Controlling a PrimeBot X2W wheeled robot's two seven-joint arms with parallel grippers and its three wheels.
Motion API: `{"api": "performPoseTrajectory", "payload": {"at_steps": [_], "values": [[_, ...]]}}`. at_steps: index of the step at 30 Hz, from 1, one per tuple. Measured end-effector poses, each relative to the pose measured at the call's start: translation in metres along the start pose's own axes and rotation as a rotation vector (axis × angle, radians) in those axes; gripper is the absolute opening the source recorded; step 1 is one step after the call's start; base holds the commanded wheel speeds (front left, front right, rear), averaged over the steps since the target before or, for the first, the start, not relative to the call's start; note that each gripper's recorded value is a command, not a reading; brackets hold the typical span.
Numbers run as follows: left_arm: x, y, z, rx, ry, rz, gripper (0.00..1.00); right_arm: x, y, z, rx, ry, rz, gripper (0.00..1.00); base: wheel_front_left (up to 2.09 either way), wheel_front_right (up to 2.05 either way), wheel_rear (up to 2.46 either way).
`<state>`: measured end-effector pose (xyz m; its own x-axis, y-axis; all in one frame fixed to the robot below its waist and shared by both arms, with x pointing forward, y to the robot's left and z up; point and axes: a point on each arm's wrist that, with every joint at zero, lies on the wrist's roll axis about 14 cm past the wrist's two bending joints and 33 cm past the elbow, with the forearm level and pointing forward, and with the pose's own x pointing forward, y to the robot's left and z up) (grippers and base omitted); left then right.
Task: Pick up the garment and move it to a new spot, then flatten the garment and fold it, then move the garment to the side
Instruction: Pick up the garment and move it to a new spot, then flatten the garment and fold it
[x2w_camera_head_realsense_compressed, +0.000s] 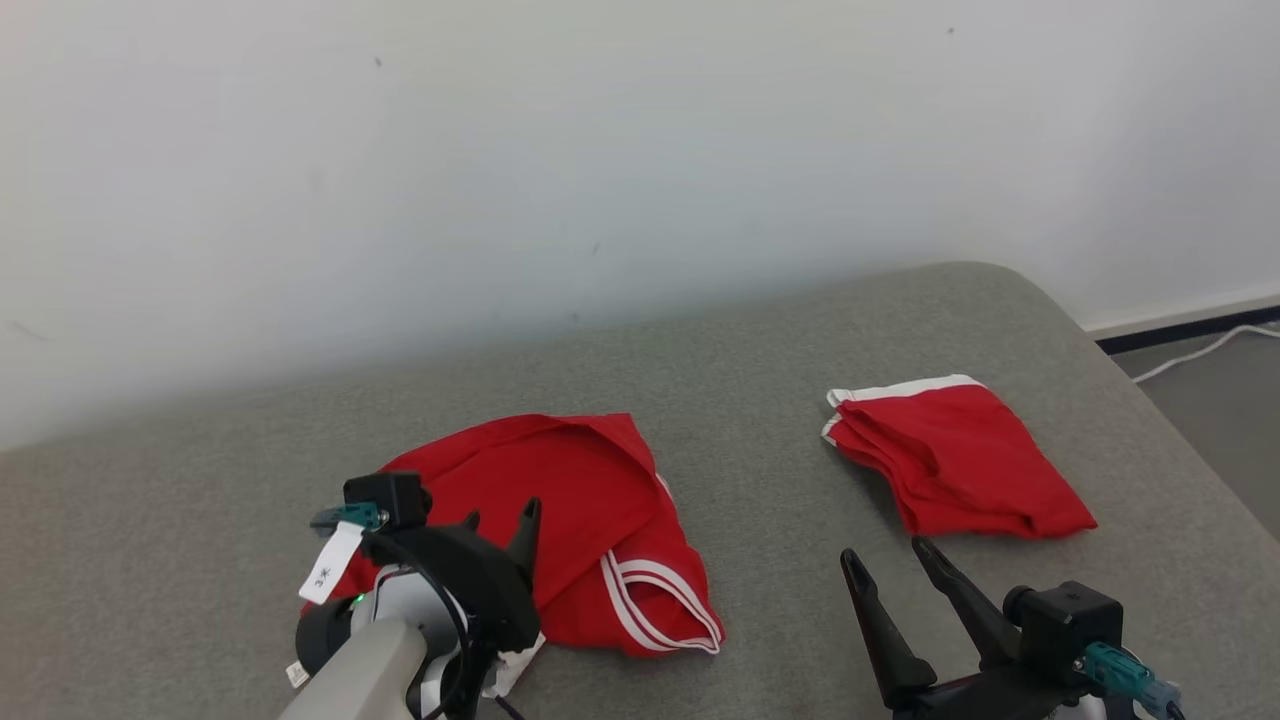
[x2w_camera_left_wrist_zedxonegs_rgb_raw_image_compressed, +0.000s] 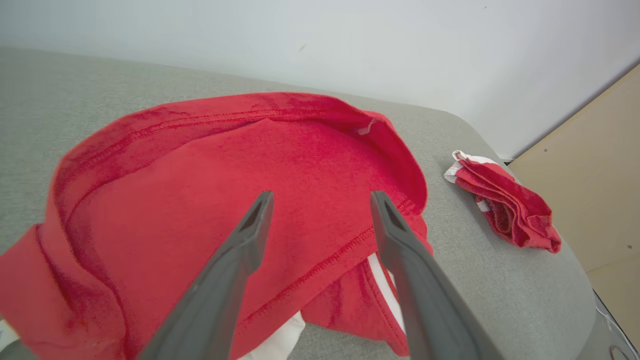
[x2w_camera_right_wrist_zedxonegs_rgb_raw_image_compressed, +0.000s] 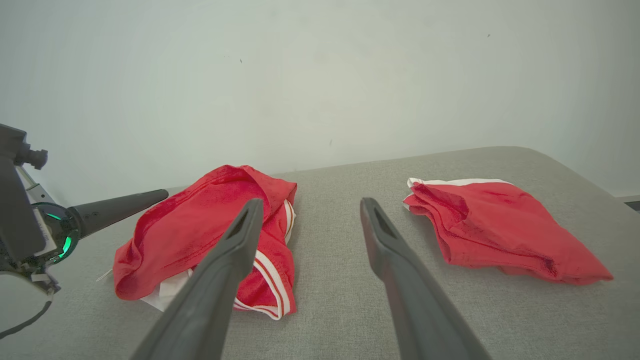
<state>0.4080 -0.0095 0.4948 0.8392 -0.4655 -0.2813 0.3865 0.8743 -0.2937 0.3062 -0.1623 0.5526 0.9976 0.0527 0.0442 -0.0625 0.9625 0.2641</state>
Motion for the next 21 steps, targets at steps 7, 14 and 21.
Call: {"api": "performPoseTrajectory", "payload": {"at_steps": [7, 14, 21], "values": [[0.026, -0.041, 0.006, 0.028, 0.072, -0.098, 1.0, -0.014, -0.024, 0.003, 0.004, -0.009, -0.086, 1.0, 0.0, 0.0, 0.0], [0.051, -0.056, -0.004, 0.036, 0.156, -0.13, 1.0, -0.023, -0.048, -0.003, 0.005, 0.015, -0.176, 1.0, 0.0, 0.0, 0.0], [0.072, -0.059, -0.024, 0.035, 0.239, -0.135, 1.0, -0.029, -0.065, -0.009, 0.007, 0.039, -0.245, 1.0, 0.0, 0.0, 0.0]]}}
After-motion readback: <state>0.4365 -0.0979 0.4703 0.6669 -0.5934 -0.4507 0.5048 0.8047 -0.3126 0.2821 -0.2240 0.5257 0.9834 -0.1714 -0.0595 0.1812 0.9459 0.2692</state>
